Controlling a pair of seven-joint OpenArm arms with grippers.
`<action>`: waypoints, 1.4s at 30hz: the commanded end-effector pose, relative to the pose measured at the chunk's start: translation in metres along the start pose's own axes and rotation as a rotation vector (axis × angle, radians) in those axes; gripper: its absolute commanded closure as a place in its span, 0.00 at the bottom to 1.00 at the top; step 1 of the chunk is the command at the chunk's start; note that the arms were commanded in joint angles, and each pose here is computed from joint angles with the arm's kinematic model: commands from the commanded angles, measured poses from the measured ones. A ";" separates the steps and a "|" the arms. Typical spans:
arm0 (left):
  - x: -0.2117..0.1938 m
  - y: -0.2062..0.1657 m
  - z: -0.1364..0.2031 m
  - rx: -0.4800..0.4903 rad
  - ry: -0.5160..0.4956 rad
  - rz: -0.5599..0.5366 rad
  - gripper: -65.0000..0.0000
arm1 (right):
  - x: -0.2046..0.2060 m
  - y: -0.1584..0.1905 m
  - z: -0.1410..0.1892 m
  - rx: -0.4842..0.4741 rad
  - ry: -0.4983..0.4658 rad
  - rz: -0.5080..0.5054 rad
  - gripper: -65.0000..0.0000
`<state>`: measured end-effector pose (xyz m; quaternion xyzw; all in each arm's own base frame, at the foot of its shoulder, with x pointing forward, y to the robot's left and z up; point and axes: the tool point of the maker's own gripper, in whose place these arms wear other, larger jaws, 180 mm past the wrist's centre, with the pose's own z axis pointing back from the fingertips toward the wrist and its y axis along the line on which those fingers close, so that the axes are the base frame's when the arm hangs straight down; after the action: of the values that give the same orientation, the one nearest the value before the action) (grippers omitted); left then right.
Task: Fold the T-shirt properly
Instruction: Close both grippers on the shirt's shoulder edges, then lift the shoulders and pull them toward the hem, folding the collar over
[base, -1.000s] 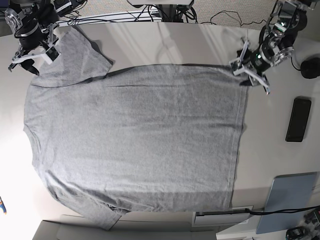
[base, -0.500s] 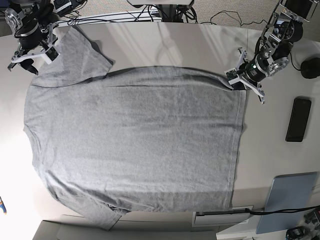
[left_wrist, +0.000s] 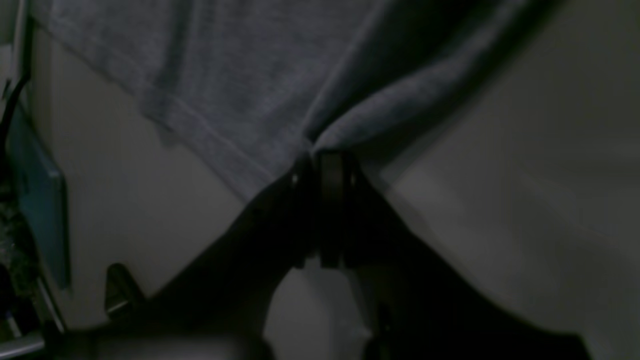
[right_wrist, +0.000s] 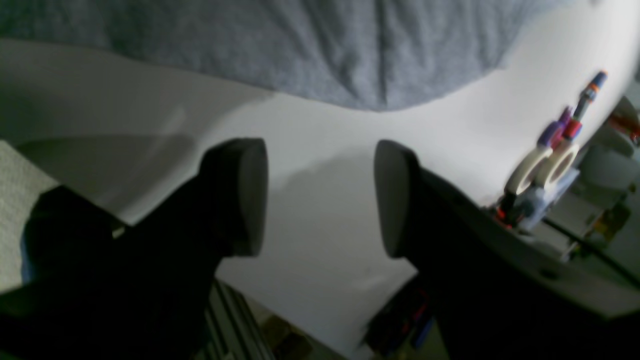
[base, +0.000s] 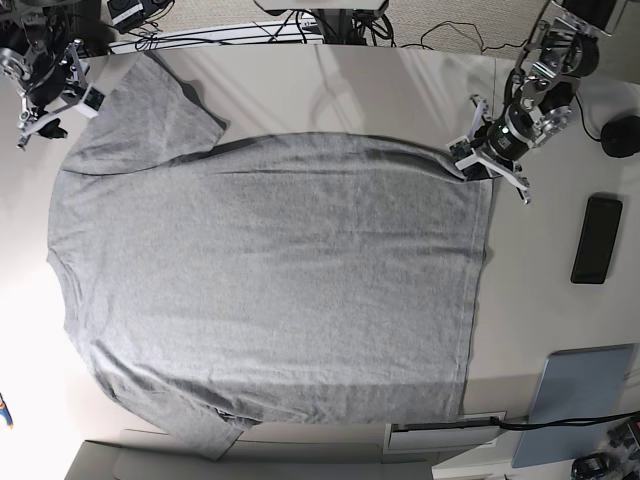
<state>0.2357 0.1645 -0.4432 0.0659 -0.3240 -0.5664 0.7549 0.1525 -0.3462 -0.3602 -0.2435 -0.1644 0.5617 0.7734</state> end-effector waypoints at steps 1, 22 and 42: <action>-0.015 -0.045 0.000 -0.162 0.071 -0.003 1.00 | 0.000 -0.008 -0.002 -0.017 0.002 0.034 0.49; -0.023 -0.045 -0.003 -0.146 0.147 -0.038 1.00 | 0.043 0.025 -0.052 0.095 -0.054 0.162 0.51; -0.052 -0.046 0.029 -0.163 0.258 -0.002 1.00 | 0.029 0.020 -0.025 0.062 0.032 0.116 1.00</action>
<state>0.2123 0.1910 -0.4414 0.0995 -0.2603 -0.5564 0.7828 0.1511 -0.3121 -0.4020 -0.2186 -0.1191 0.6039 0.7572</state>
